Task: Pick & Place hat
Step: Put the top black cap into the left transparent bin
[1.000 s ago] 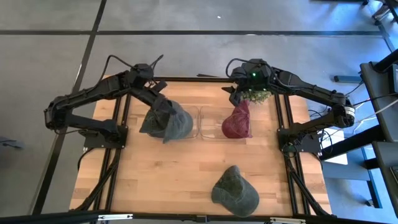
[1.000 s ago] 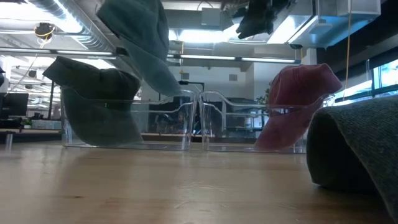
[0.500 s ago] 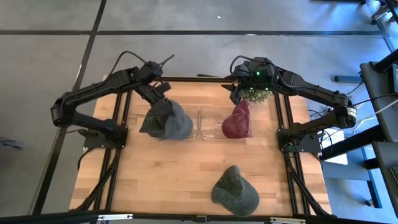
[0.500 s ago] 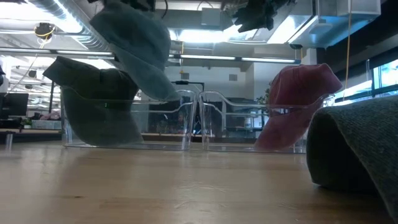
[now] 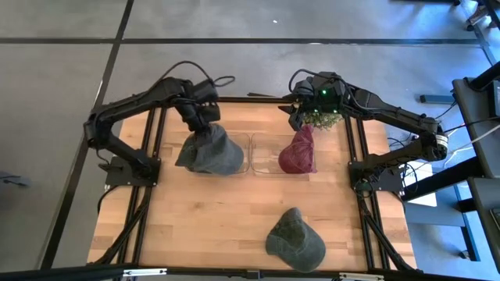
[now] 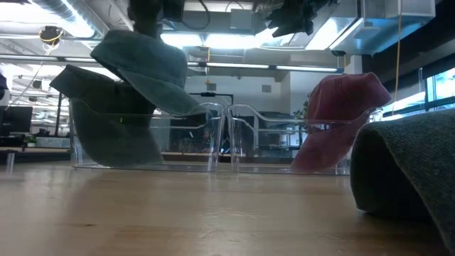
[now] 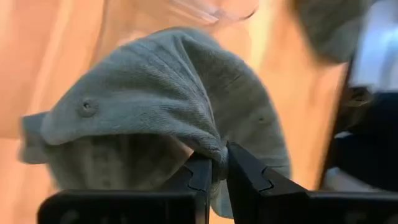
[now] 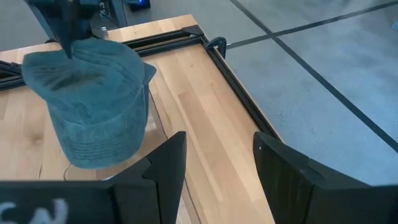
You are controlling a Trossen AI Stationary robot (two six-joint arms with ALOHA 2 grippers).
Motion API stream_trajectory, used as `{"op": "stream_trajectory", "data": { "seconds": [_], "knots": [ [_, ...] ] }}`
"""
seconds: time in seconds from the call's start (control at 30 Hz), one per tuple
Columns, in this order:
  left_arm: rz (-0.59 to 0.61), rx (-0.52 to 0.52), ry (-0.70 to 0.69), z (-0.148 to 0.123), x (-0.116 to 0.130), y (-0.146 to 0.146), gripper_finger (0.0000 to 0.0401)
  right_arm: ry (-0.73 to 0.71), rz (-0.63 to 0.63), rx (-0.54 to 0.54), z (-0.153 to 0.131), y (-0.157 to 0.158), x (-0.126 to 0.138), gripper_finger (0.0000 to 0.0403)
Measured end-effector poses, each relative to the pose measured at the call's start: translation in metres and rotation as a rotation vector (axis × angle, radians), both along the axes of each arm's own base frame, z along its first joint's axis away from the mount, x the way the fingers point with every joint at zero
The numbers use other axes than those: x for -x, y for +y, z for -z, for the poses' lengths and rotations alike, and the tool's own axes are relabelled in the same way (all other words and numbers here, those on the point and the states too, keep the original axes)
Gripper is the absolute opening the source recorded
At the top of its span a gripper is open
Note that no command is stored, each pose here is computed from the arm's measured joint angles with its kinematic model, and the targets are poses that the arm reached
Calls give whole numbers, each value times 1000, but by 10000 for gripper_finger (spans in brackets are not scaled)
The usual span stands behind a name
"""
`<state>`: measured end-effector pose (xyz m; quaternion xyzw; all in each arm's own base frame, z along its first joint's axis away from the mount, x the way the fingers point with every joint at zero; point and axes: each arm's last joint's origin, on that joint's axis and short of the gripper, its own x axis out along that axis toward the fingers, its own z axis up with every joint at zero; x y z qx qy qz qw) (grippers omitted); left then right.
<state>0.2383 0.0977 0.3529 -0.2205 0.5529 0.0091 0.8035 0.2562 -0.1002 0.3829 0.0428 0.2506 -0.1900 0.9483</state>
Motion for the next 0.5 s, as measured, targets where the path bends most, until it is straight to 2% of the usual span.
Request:
{"op": "stream_trajectory", "data": {
  "seconds": [0.1, 0.5],
  "knots": [
    [48, -78, 29, -3, -7, -1, 23, 0, 0, -1, 0, 0, 0, 186],
    [40, -124, -100, -42, -9, -1, 23, -5, 17, -13, 0, 0, 0, 186]
  ]
}}
